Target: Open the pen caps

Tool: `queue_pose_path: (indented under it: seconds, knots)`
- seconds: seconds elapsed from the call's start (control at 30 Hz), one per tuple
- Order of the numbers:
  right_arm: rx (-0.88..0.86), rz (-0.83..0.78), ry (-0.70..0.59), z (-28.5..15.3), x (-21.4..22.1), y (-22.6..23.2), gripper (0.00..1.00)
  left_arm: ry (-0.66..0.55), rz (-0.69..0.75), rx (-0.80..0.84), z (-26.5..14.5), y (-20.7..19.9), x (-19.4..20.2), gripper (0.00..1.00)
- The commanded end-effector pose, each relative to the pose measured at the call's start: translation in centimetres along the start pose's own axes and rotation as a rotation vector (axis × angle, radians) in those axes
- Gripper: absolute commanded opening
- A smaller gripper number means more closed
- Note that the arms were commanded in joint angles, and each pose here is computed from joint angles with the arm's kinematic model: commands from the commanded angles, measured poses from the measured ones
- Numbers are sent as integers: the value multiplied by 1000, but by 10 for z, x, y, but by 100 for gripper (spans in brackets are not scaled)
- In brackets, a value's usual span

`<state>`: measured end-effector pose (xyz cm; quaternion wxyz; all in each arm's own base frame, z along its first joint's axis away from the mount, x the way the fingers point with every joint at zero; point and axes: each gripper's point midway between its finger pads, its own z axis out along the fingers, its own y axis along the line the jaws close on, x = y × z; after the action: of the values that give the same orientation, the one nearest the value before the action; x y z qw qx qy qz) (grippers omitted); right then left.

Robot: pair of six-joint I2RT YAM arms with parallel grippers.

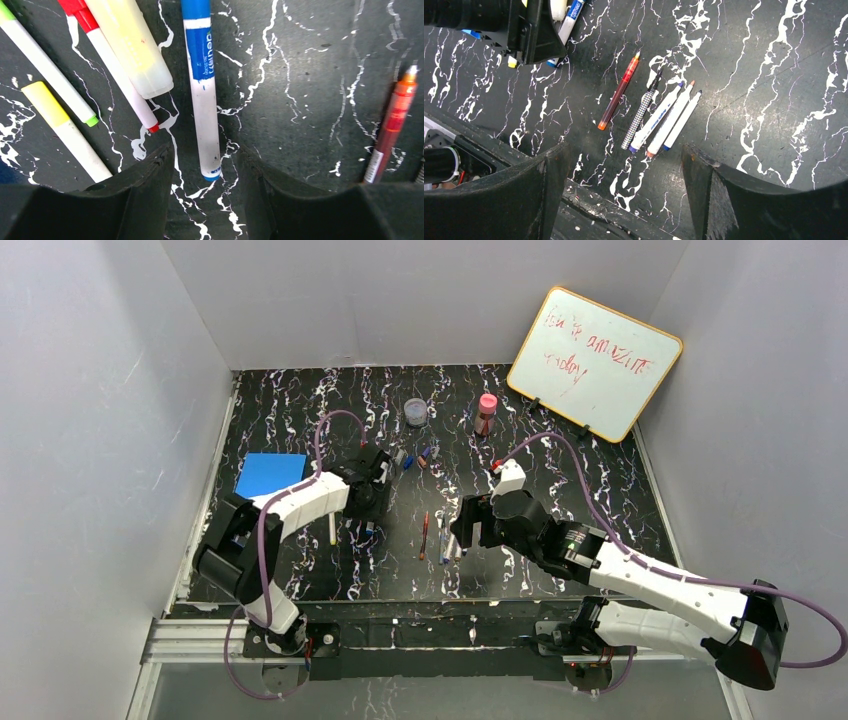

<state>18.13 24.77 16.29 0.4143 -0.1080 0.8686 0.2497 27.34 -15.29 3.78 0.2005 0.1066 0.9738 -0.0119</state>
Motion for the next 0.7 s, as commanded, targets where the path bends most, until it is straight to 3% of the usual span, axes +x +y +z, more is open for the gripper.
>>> queue_pose_path:
  seconds: [0.0, 0.47, 0.67]
  knots:
    - [-34, 32, -31, -9, -16, 10, 87, 0, -2, -41, 6, 7, 5, 46]
    - [-60, 45, -40, -12, -22, 17, 87, 57, -2, -34, 23, 5, 24, 32]
    - [-63, 50, -45, -14, -23, 17, 87, 45, -11, -24, 17, 5, 26, 19]
